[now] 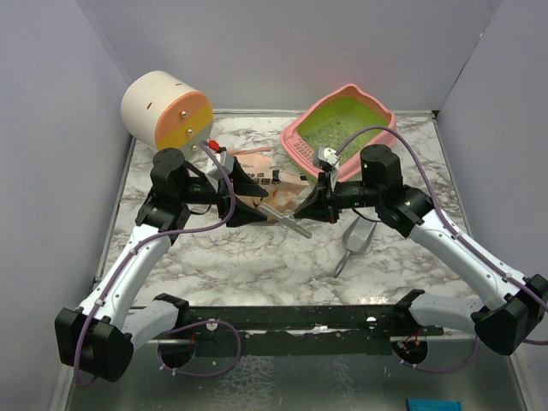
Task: Fill the litter box with clean litter
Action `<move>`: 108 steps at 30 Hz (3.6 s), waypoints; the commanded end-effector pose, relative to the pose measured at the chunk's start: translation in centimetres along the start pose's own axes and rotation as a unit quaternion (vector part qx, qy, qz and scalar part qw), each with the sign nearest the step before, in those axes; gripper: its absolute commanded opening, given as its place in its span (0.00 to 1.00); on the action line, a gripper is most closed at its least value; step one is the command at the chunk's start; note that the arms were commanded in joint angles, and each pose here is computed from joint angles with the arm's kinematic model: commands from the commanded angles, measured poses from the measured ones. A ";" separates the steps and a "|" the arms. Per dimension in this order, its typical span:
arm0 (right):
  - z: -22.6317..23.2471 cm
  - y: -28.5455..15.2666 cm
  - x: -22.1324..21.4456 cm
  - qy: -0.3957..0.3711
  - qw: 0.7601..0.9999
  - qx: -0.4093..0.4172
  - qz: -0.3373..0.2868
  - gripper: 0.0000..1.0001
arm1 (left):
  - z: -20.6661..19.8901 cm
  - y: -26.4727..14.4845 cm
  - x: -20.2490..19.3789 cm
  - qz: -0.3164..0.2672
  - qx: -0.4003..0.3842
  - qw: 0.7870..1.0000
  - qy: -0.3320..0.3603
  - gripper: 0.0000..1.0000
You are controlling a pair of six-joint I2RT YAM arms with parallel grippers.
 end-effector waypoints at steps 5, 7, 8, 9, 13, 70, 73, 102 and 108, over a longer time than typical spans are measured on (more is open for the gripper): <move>1.4 -1.0 1.7 -0.038 0.999 0.024 -0.028 0.01 | 0.9 -0.1 1.3 0.002 0.010 1.000 0.015 0.66; 1.5 -1.1 1.5 -0.034 0.999 0.017 -0.026 0.01 | 1.0 -0.1 1.2 0.005 0.008 1.000 0.015 0.66; 1.4 -1.2 1.4 -0.035 0.999 0.010 -0.027 0.01 | 1.0 -0.1 1.0 0.006 0.003 1.000 0.011 0.66; 1.2 -1.3 1.4 -0.035 0.999 0.000 -0.028 0.01 | 1.1 -0.1 0.8 0.008 0.000 1.000 0.006 0.65; 1.0 -1.2 1.8 -0.036 0.999 -0.010 -0.037 0.01 | 1.3 0.0 0.2 0.003 -0.005 1.000 -0.001 0.62; -0.5 0.5 1.7 -0.027 0.999 -0.006 -0.044 0.01 | 1.7 0.4 0.7 0.007 -0.039 0.999 -0.037 0.00; -0.7 0.4 1.9 -0.037 0.998 -0.020 -0.047 0.01 | 2.4 0.5 0.4 0.008 -0.018 0.998 -0.052 0.10; -14.1 2.8 -2.7 -0.275 0.917 -0.164 0.236 0.01 | 16.3 -3.9 -5.9 0.243 0.333 0.892 0.185 0.74; -14.3 1.6 -3.3 -0.311 0.913 -0.133 0.228 0.01 | 16.6 -4.4 -7.5 0.274 0.329 0.884 0.190 0.39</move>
Point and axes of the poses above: each gripper's point midway between its finger pads, its own y axis out along the fingers, its own z axis along the line the jaws close on, x = y × z, the point moved 6 cm from there along -y, back along the fingers, and after that the axes turned 7 degrees about -y, right-handed, at the moved point
